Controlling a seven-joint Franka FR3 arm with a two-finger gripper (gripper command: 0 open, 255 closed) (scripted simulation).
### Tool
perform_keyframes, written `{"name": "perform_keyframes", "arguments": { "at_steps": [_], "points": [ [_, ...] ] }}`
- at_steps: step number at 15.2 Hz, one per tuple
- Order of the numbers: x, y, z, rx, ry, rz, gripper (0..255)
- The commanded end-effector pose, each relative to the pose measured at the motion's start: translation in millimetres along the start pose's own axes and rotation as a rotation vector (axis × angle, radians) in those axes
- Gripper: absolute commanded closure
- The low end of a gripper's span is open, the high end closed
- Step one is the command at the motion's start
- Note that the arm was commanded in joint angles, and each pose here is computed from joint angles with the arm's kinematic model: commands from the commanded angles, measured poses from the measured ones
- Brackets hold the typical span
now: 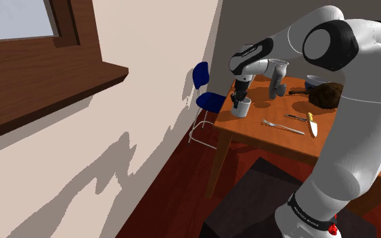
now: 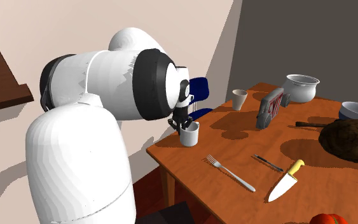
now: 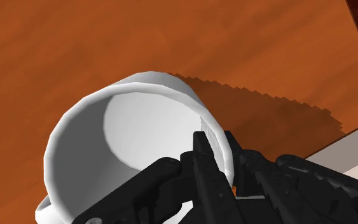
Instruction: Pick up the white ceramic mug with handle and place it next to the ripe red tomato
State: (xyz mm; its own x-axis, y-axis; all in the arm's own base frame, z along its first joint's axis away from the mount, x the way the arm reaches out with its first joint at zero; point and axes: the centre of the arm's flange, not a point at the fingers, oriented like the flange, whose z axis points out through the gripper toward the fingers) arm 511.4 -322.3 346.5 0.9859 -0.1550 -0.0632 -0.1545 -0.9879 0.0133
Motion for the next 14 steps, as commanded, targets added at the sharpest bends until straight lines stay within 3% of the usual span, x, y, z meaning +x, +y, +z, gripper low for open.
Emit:
{"name": "perform_keyframes", "arguments": {
  "at_steps": [1,5,14],
  "points": [
    [0,0,0,0.000,0.000,0.000,255],
    [0,0,0,0.000,0.000,0.000,255],
    [-3,1,-47,0.000,0.000,0.000,255]
  ]
}}
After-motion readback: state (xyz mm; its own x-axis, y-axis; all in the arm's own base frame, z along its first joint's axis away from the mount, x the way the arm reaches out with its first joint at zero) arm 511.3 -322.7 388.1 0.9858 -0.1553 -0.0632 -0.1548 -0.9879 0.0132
